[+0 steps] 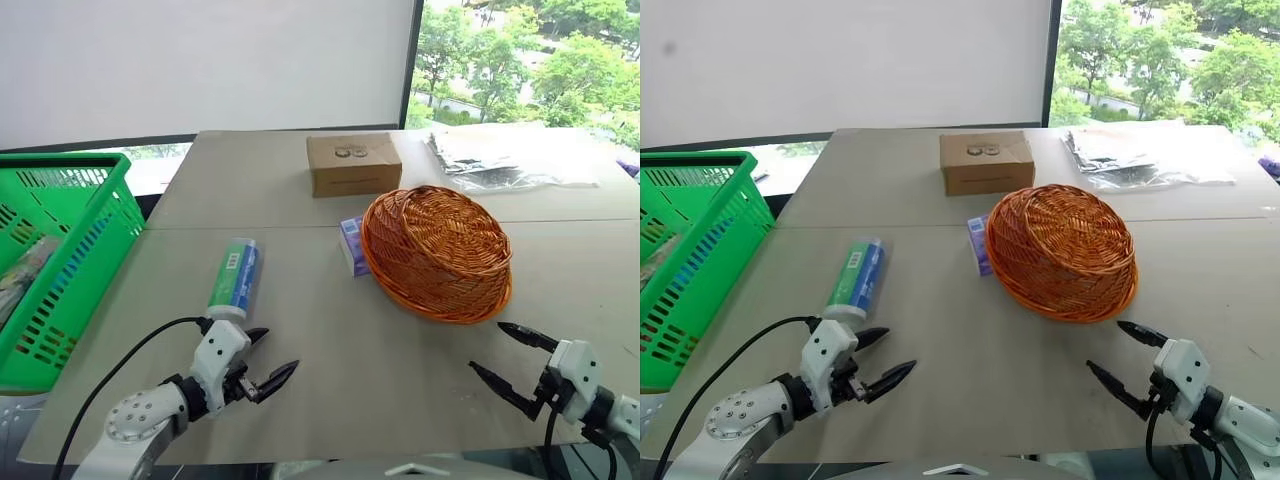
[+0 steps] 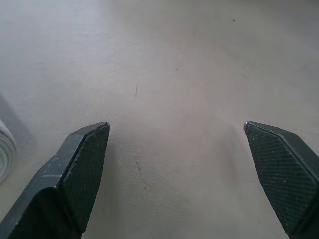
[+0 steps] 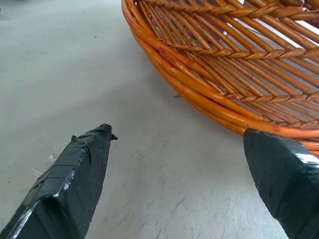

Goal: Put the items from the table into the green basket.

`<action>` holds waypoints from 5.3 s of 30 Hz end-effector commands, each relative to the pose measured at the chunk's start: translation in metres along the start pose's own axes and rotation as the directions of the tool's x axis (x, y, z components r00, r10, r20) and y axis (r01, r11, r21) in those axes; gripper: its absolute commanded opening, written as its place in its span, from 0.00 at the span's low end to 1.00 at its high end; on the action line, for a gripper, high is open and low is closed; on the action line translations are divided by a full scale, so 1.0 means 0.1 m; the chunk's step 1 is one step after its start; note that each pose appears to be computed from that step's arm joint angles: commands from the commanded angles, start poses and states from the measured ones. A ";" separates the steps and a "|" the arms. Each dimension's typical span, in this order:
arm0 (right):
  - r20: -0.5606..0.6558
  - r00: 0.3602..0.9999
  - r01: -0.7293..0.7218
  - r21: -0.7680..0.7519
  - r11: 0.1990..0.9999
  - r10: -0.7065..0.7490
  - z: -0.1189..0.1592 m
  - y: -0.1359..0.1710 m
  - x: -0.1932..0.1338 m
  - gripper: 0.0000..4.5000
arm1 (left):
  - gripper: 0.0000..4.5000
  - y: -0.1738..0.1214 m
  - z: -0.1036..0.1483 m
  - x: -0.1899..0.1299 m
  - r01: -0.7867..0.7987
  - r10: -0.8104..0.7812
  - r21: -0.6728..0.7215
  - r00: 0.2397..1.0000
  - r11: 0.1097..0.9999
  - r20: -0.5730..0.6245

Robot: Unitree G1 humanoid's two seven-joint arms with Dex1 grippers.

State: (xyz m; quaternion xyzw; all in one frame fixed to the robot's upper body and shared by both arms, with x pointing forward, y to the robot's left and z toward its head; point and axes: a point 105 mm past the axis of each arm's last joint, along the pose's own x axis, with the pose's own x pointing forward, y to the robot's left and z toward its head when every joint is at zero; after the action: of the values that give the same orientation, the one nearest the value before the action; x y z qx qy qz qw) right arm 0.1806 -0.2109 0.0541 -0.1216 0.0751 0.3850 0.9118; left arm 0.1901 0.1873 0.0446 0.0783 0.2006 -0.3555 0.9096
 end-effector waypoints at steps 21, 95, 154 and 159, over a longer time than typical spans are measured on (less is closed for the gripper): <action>0.021 1.000 0.005 0.006 1.000 -0.005 0.08 -0.01 0.10 1.00 | 0.99 -0.04 0.08 0.00 -0.011 0.011 0.000 0.999 1.000 0.038; 0.560 0.673 -0.203 0.769 0.606 -0.483 1.25 -0.92 1.00 0.13 | 1.00 -0.04 0.68 0.01 0.025 -0.029 0.015 0.962 1.000 0.272; 0.364 0.873 -0.374 0.072 0.925 0.325 1.49 -0.56 0.52 0.99 | 1.00 1.13 0.64 0.19 -0.648 0.648 -0.063 0.761 0.759 -0.019; 0.343 0.878 -0.368 0.040 0.929 0.333 1.47 -0.52 0.57 0.99 | 1.00 0.96 0.37 0.44 -0.677 0.658 -0.203 0.736 0.707 -0.160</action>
State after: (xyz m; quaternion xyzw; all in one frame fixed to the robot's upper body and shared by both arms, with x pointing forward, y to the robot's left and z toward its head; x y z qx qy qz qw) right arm 0.2664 -0.1699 0.1827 0.0299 -0.0214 0.5453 0.8374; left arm 0.3047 0.2167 0.0900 0.0428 0.1678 0.0066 0.9849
